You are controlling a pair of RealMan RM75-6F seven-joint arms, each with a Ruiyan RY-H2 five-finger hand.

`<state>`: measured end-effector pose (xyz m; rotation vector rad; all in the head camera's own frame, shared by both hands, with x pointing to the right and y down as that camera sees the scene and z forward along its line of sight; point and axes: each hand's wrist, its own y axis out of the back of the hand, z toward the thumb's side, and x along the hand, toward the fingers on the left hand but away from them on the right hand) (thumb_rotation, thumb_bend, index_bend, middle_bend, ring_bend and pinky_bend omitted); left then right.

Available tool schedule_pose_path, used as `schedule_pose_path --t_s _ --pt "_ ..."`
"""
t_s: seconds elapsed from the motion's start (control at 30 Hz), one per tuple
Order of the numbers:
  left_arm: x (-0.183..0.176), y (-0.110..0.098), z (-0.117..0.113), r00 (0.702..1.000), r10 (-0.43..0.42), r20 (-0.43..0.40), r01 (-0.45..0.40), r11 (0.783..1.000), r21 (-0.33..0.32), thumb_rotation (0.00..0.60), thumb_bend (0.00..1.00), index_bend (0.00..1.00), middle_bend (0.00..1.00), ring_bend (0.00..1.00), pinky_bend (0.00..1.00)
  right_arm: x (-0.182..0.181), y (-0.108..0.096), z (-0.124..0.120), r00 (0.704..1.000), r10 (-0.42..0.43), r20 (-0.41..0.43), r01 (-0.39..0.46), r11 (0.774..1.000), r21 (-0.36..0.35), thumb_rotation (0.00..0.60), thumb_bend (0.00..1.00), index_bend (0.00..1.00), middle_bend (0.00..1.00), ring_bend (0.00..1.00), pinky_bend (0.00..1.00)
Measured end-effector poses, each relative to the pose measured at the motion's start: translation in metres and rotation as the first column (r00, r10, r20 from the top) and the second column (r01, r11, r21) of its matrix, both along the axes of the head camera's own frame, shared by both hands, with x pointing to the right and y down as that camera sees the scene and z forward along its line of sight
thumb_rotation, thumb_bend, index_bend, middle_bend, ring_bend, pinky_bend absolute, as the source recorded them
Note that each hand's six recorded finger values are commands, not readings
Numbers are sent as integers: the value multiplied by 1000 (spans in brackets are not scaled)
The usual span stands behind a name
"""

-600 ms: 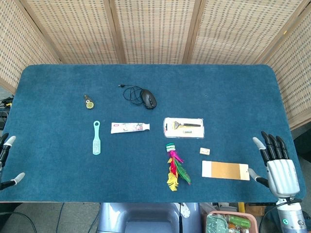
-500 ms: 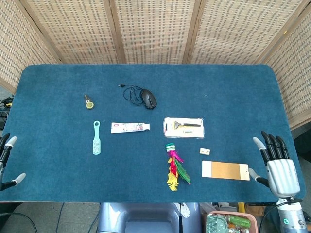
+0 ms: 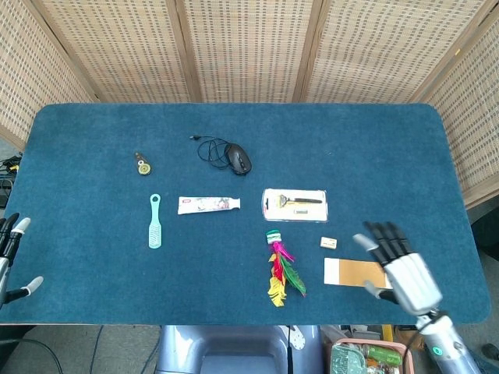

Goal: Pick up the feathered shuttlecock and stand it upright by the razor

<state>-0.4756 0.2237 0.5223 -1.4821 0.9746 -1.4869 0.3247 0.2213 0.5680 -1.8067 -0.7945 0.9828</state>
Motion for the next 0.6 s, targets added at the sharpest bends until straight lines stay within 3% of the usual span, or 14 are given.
schedule_pose_path --t_s 0.13,0.3,0.6 --pt "-1 -2 3 1000 -11 7 11 1000 -7 600 0 0 0 0 0 -28 -3 25 983 -179 31 180 983 -41 600 25 302 0 0 0" --pt "-1 -3 7 1000 -17 18 17 1000 -16 600 0 0 0 0 0 -59 -5 55 942 -332 56 335 940 -59 600 178 354 31 0 0" --pt "-3 -5 10 999 -27 28 28 999 -23 600 0 0 0 0 0 -97 -7 89 901 -430 64 433 901 -40 600 232 364 47 0 7"
